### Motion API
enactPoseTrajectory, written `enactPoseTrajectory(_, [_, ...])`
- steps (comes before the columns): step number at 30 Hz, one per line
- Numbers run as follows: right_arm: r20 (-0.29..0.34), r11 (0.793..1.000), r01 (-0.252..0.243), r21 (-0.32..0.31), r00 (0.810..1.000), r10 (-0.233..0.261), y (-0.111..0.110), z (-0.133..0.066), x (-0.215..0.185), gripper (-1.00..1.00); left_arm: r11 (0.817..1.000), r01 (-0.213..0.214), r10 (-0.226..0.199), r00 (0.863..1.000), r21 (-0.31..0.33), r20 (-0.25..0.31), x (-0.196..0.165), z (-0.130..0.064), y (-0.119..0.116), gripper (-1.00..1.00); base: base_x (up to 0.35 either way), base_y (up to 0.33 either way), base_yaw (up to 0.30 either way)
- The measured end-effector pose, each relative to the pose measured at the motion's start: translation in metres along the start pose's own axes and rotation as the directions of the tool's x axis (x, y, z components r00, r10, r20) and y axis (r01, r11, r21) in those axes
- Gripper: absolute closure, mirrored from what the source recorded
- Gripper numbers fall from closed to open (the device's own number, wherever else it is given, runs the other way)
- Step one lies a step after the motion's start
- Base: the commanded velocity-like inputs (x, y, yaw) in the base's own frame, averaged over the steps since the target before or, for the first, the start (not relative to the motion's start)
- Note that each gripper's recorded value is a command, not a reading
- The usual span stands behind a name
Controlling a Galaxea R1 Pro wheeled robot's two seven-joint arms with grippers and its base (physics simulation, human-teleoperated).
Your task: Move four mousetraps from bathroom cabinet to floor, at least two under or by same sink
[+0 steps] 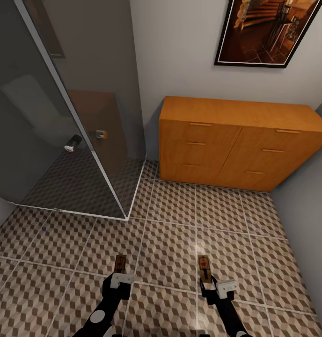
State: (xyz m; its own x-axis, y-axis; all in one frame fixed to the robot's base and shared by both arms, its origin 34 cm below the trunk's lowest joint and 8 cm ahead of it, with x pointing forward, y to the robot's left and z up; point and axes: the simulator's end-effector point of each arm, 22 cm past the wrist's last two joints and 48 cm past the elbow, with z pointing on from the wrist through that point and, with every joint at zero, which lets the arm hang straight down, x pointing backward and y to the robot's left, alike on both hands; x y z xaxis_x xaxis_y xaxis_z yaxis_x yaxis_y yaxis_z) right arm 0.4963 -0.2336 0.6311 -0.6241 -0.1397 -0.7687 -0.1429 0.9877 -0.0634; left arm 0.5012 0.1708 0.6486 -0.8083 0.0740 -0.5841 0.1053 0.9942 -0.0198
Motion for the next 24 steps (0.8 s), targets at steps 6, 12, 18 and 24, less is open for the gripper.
enactPoseTrajectory(6, [-0.001, 1.0, 0.003, 0.002, 1.0, -0.003, -0.0023, -0.0003, 0.0006, 1.0, 1.0, 0.0, 0.0, 1.0, 0.0, 0.0, -0.0001, 0.0, 0.0001, 1.0, 0.0, 0.0, 0.0])
enactPoseTrajectory(12, [0.0, 1.0, 0.003, 0.002, 1.0, -0.003, -0.0024, 0.0, 0.0001, 1.0, 1.0, 0.0, 0.0, 1.0, 0.0, 0.0, 0.0, 0.0, 0.0001, 1.0, 0.0, 0.0, 0.0])
enactPoseTrajectory(18, [0.001, 1.0, 0.0, 0.001, 1.0, 0.0, -0.0007, 0.0002, -0.0004, 1.0, 1.0, 0.0, 0.0, 1.0, 0.0, 0.0, 0.0, 0.0, 0.0, 1.0, 0.0, 0.0, 0.0])
enactPoseTrajectory(24, [0.001, 1.0, -0.003, 0.0, 1.0, 0.003, 0.0016, 0.0004, -0.0006, 1.0, 1.0, 0.0, 0.0, 1.0, 0.0, 0.0, -0.0001, 0.0, 0.0001, 1.0, 0.0, 0.0, 0.002])
